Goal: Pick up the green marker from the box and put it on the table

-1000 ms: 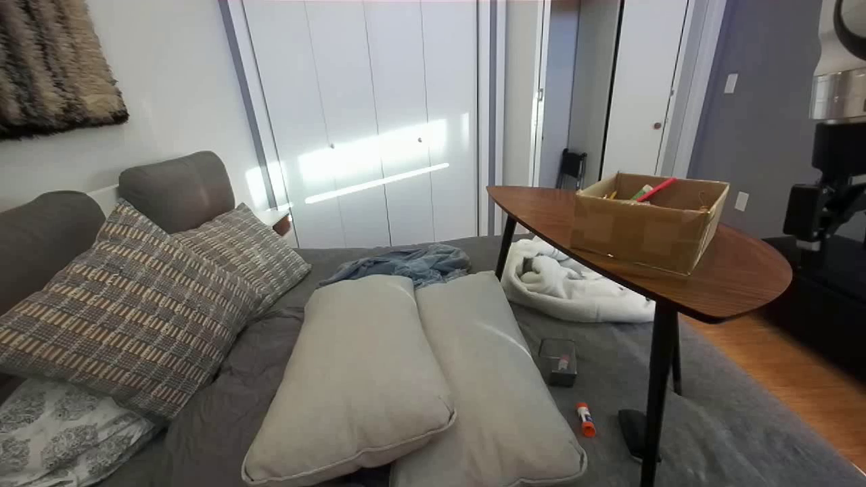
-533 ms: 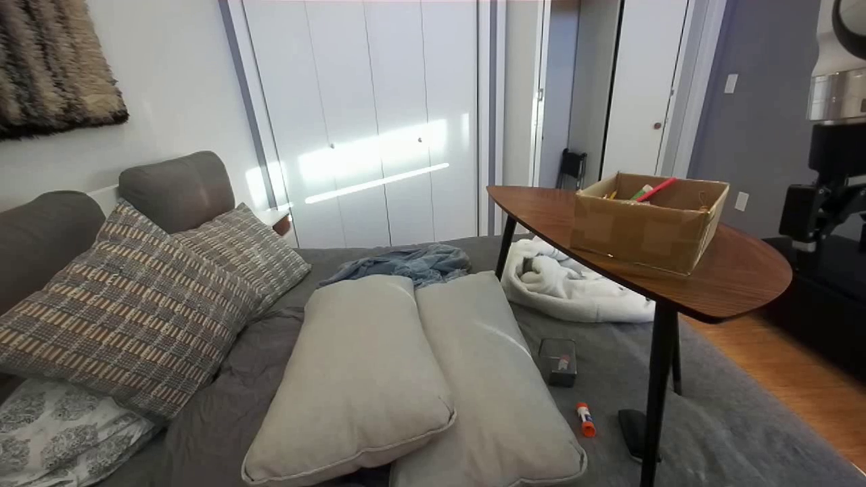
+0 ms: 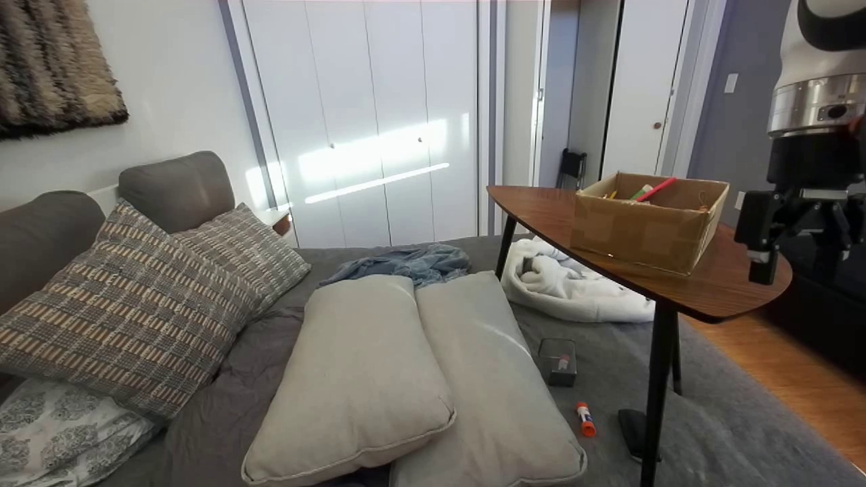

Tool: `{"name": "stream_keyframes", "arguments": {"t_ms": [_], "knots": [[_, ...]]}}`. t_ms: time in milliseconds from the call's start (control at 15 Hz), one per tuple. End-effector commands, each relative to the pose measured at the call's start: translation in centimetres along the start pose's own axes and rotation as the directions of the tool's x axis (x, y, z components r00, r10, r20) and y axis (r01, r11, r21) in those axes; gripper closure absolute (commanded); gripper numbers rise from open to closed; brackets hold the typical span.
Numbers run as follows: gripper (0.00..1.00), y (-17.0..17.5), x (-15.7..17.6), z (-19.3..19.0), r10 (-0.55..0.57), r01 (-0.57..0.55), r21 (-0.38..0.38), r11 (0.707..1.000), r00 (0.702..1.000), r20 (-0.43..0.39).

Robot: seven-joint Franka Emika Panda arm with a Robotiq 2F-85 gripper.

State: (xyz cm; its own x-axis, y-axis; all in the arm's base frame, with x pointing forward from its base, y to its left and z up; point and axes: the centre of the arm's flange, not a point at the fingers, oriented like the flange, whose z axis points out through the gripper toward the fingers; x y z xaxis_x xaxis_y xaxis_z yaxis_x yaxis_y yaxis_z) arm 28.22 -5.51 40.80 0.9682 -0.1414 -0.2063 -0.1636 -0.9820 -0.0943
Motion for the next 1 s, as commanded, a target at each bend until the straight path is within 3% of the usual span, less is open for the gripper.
{"name": "stream_keyframes", "arguments": {"t_ms": [0,267,667,933], "knots": [[0.0,0.1,0.0,0.0,0.002,-0.002,0.001,1.0,1.0,-0.001],[0.0,0.1,0.0,0.0,0.003,-0.003,0.001,1.0,1.0,-0.001],[0.0,-0.5,0.8,-5.9,-0.026,-0.008,-0.185,0.983,0.984,-0.178],[0.0,0.7,3.0,-10.3,-0.01,-0.077,-0.259,0.963,0.948,-0.317]]}}
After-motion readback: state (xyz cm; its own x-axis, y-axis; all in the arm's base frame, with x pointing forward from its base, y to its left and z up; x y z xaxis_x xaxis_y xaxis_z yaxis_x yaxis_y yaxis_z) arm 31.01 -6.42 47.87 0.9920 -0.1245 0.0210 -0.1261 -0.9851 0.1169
